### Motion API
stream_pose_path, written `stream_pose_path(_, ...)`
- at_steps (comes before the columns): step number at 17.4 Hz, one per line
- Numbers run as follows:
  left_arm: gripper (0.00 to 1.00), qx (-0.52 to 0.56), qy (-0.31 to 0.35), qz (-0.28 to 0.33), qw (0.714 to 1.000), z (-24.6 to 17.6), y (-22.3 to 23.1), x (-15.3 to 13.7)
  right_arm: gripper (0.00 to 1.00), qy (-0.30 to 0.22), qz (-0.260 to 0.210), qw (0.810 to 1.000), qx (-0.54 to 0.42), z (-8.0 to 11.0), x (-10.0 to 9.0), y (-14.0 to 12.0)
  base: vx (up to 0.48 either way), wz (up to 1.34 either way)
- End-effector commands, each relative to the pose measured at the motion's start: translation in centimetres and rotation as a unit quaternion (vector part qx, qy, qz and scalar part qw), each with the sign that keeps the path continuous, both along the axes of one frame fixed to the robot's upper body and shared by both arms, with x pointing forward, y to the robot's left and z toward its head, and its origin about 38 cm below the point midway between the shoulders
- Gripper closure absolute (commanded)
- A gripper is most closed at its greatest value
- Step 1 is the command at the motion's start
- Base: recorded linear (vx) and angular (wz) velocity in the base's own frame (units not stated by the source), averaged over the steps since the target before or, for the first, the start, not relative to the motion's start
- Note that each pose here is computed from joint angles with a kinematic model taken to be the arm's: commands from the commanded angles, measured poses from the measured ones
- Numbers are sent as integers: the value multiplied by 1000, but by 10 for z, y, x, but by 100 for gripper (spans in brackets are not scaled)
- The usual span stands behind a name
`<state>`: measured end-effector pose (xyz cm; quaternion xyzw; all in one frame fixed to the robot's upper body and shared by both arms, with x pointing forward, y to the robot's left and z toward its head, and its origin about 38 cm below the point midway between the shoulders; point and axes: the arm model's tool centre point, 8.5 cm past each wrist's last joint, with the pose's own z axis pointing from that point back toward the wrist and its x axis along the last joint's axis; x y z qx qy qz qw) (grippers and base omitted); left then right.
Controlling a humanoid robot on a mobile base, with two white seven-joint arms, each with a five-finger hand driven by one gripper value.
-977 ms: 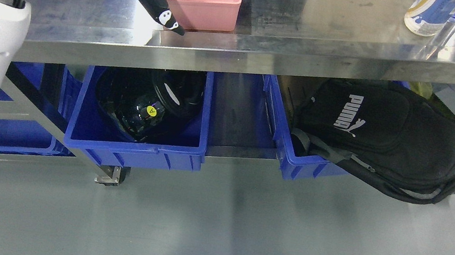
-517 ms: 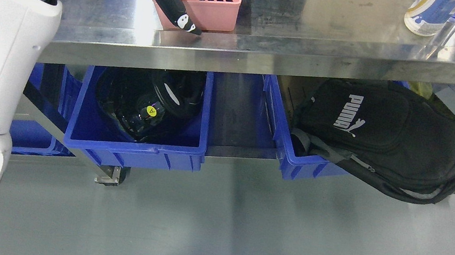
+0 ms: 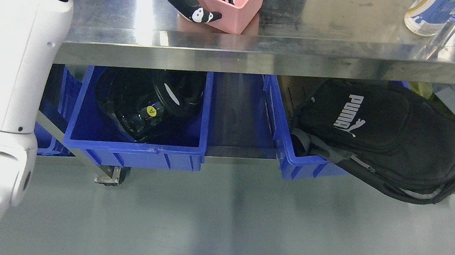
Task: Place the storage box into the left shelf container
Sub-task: 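Close the left hand fingers around the pink box's near edge, then lift the pink box off the table with the left hand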
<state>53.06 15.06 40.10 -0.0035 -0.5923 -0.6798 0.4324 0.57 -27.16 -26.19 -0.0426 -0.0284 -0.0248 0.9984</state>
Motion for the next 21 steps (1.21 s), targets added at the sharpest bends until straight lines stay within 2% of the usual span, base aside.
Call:
stream_pose_path(1,100,-264,22,-7,964,15,40,4,0,-9,-10,1000,-12,1,8,-12,0,0)
stream_pose_path(4,100,-394,17,-37,918,17,64,-5,0,-10,-10,1000,-12,1,9,-12,0,0)
stream_pose_path(7,100,-501,-25,-49,864,14,76,-20,0,-9,-11,1000,-12,1,8,-12,0,0)
stream_pose_path(10,98,-543,-119,-23,831,-1,68,-43,0,-8,-10,1000,-12,1,7,-12,0,0)
stream_pose_path(12,96,-591,-149,17,793,-19,53,-67,0,-9,-10,1000,-12,1,8,-12,0,0)
stream_pose_path(14,97,-643,-149,54,749,-39,32,-93,0,-10,-10,1000,-12,1,9,-12,0,0)
stream_pose_path(17,97,-658,-139,36,739,-72,8,-115,0,-8,-10,1000,-12,1,7,-12,-2,20)
stream_pose_path(21,97,-669,-137,38,729,-114,9,-135,0,-8,-10,1000,-12,1,7,-12,-27,219)
